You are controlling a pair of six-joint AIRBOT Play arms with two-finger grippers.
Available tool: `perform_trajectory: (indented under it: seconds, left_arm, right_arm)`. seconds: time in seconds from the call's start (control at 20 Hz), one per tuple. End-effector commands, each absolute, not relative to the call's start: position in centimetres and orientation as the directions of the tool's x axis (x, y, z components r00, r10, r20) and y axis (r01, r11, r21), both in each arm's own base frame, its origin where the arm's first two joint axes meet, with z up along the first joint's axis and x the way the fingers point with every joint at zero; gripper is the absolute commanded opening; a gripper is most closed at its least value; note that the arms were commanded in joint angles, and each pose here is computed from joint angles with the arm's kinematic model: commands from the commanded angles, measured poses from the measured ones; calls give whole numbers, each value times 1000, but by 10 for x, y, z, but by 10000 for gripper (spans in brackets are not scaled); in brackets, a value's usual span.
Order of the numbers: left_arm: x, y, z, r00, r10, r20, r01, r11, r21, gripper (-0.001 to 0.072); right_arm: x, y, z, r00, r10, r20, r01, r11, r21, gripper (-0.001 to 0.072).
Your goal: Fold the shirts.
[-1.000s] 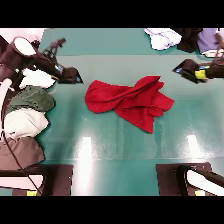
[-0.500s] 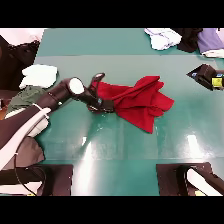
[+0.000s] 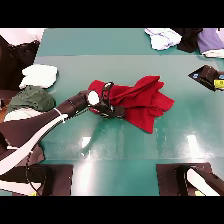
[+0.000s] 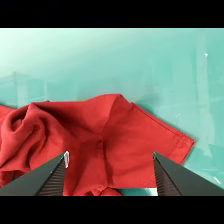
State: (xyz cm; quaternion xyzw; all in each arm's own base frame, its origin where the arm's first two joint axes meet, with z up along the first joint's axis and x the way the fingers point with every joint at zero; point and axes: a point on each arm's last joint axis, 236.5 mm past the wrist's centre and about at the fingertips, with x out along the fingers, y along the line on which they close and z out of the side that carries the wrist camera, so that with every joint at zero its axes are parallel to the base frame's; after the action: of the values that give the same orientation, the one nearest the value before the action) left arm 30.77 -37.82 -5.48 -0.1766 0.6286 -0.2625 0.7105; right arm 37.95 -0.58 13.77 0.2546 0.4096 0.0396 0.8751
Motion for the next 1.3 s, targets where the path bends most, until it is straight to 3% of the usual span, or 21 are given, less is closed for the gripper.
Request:
perform_trajectory:
  seconds: [0.0, 0.5, 0.6, 0.7, 0.8, 0.85, 1.0, 1.1, 1.25]
  left_arm:
    - [318, -384, -55, 118, -608, -785, 109, 794, -598, 536]
    - [318, -382, -71, 105, -589, -801, 62, 808, -586, 533]
    - [324, -383, -70, 128, -591, -796, 67, 806, -588, 371]
    - [332, -384, -68, 162, -598, -785, 67, 800, -596, 358]
    - [338, -385, -65, 187, -602, -776, 70, 796, -601, 93]
    - [339, -385, -65, 193, -604, -774, 72, 795, -602, 27]
    - [334, -386, -55, 152, -594, -790, 207, 801, -562, 25]
    - [330, -362, -46, 127, -490, -863, 360, 833, -420, 25]
    - [332, -304, -5, 216, -308, -926, 504, 848, -165, 25]
  right_arm:
    - [377, -5, 137, 654, 283, -702, 136, 868, 477, 596]
    - [372, -1, 133, 630, 298, -717, 135, 868, 478, 596]
    - [371, -1, 133, 629, 298, -718, 134, 868, 478, 596]
    - [370, 0, 132, 623, 302, -722, 134, 868, 479, 596]
    - [369, 0, 131, 619, 304, -724, 134, 868, 479, 596]
    - [368, 1, 131, 616, 306, -726, 134, 868, 479, 596]
    - [362, -8, 122, 588, 271, -762, 139, 894, 425, 596]
    - [350, -20, 102, 515, 225, -827, 164, 921, 353, 595]
    - [333, -26, 60, 339, 232, -912, 198, 930, 310, 596]
